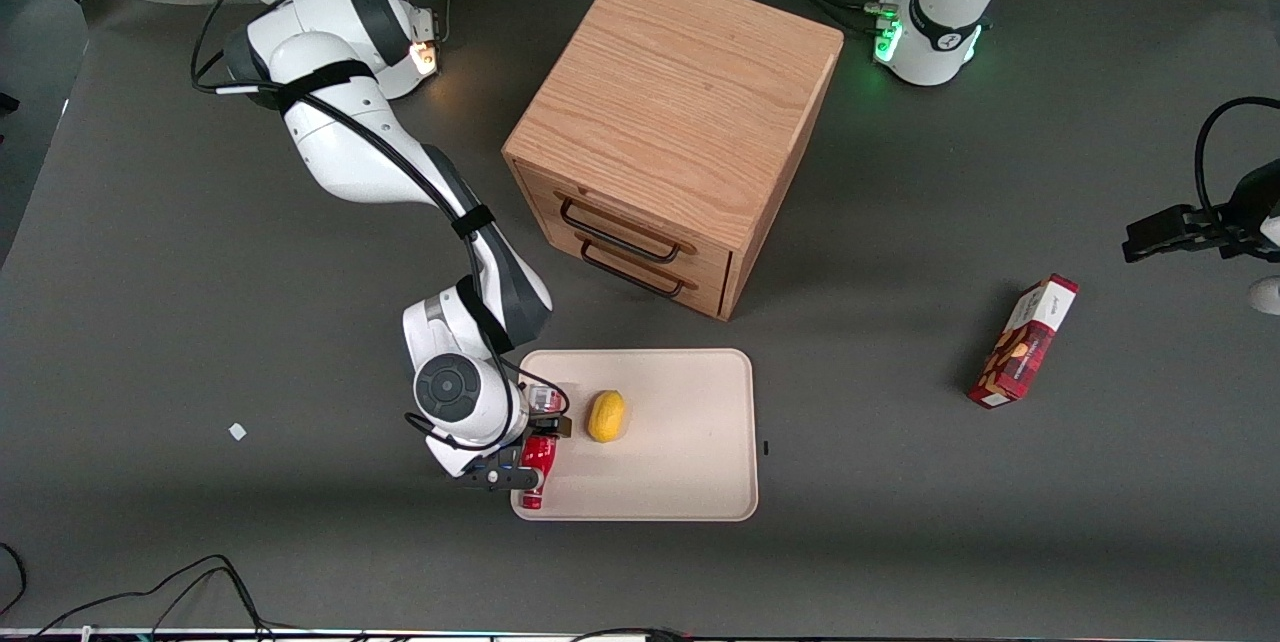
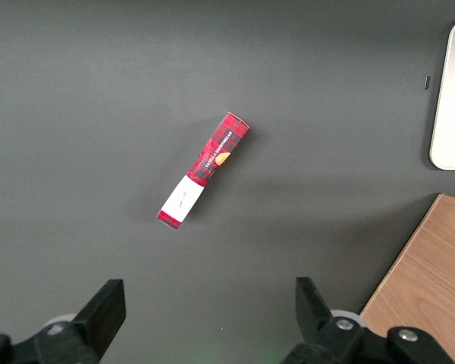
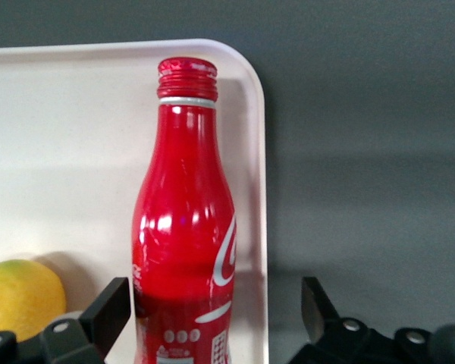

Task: Place coke bottle on tray
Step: 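Open the right gripper to release the bottle onto the tray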

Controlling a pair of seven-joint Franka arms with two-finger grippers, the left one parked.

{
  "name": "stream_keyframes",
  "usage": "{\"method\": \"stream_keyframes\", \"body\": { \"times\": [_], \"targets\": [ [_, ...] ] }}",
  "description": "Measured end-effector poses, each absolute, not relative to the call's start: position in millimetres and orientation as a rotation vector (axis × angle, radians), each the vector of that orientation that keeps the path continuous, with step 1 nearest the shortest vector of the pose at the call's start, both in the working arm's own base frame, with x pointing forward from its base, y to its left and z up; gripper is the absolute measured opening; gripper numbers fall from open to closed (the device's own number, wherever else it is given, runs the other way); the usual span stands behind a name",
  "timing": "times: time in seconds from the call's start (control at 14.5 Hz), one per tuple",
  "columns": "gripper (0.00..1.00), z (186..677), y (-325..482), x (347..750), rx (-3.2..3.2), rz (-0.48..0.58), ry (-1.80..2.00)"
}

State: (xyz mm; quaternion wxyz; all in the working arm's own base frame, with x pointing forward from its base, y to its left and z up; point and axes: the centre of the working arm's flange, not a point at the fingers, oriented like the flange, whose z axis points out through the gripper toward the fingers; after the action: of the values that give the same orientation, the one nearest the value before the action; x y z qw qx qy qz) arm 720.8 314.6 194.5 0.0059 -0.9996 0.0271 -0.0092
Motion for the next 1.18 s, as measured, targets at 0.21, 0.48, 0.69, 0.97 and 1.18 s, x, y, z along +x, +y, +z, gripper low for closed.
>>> {"method": "stream_keyframes", "body": {
  "times": [0.21, 0.48, 0.69, 0.97, 1.18],
  "targets": [
    [1.0, 194.5, 314.6, 720.9, -3.129, -0.029, 0.085],
    [1.0, 194.8, 314.3, 721.1, -3.129, -0.03, 0.085],
    [1.0, 197.4, 314.8, 722.2, -3.127, -0.038, 0.085],
    [1.0, 223.4, 305.8, 720.4, -3.153, 0.04, 0.1],
    [1.0, 261.7, 282.6, 708.3, -3.175, 0.132, 0.132]
  ]
}}
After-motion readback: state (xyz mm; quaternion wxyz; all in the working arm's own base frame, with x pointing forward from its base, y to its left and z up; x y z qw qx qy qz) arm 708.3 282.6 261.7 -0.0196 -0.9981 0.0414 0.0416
